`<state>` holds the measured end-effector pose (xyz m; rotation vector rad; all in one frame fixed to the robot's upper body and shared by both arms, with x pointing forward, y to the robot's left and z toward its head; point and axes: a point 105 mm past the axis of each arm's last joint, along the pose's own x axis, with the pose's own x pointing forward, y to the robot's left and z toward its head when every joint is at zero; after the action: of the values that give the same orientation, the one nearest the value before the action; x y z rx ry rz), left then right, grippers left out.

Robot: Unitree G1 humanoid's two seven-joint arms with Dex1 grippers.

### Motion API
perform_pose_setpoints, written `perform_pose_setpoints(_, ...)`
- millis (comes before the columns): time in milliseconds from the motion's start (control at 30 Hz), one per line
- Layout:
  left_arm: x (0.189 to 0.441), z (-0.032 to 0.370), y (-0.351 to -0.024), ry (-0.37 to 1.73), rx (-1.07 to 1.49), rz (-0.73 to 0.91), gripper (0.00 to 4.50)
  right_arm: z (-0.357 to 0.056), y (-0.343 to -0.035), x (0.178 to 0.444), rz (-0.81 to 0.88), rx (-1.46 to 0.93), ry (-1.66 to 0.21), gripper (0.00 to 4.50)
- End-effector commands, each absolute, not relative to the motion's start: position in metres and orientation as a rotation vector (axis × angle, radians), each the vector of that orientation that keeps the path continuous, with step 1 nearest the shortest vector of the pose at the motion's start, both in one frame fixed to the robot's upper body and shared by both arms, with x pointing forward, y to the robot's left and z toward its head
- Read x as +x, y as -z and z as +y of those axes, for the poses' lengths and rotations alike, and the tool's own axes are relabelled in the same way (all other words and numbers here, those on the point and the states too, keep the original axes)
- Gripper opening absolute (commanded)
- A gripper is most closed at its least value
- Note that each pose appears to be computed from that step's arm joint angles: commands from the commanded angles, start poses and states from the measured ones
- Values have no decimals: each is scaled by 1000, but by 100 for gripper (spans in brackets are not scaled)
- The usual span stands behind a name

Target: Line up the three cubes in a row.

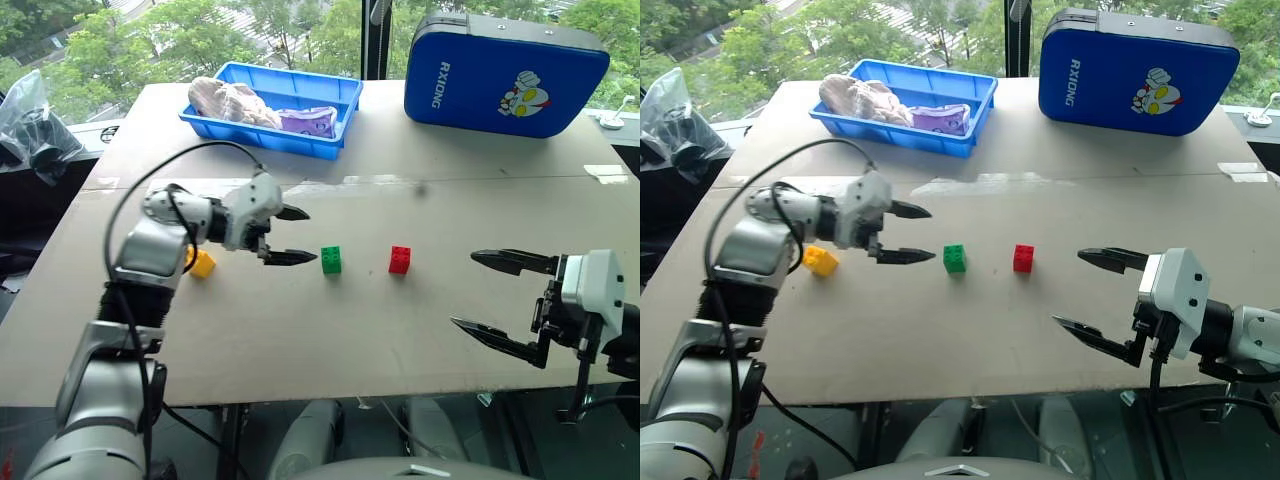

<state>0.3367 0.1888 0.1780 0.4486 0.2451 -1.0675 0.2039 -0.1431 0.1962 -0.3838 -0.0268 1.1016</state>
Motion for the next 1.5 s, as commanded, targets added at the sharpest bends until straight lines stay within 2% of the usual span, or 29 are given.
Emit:
perform_pose_setpoints(33, 334, 222, -200, 829, 385, 223, 448, -138, -202, 206, -76, -398, -1144, 450)
perform_pose_setpoints(167, 317, 285, -190, 530, 294, 401, 448, -132, -200, 213, -92, -384, -1188, 450)
perform_pose_setpoints(333, 303, 308, -180, 322, 211, 542, 448, -128, -198, 217, -106, -382, -1239, 450)
perform_pose_setpoints(500, 300, 304, -169, 297, 230, 604, 448, -118, -204, 216, -161, -379, -1305, 450)
perform_pose_setpoints(600, 306, 298, -167, 307, 230, 608, 448, -113, -208, 216, -184, -384, -1332, 450)
perform_pose_setpoints(700, 315, 300, -165, 294, 242, 614, 448, -111, -211, 216, -191, -389, -1334, 450)
perform_pose_setpoints(1000, 319, 306, -144, 298, 276, 691, 448, -112, -211, 213, -180, -401, -1312, 450)
perform_pose_setpoints(1067, 320, 308, -142, 294, 282, 693, 393, -112, -211, 212, -179, -402, -1305, 450)
perform_pose_setpoints(1133, 320, 309, -140, 298, 300, 698, 313, -113, -211, 212, -175, -404, -1301, 450)
perform_pose_setpoints(1167, 320, 309, -140, 300, 302, 699, 303, -113, -211, 212, -174, -404, -1299, 450)
perform_pose_setpoints(1200, 320, 308, -139, 305, 303, 698, 267, -114, -210, 212, -172, -405, -1297, 450)
perform_pose_setpoints(1233, 321, 307, -139, 320, 302, 694, 212, -114, -210, 212, -171, -405, -1296, 450)
perform_pose_setpoints(1267, 320, 306, -139, 338, 302, 691, 185, -114, -210, 212, -169, -405, -1293, 450)
perform_pose_setpoints(1300, 320, 305, -139, 353, 306, 690, 127, -114, -210, 212, -167, -405, -1292, 450)
perform_pose_setpoints(1400, 317, 305, -144, 433, 342, 666, 129, -114, -209, 213, -161, -406, -1285, 450)
perform_pose_setpoints(1500, 317, 290, -162, 640, 407, 538, 129, -115, -209, 214, -158, -406, -1281, 450)
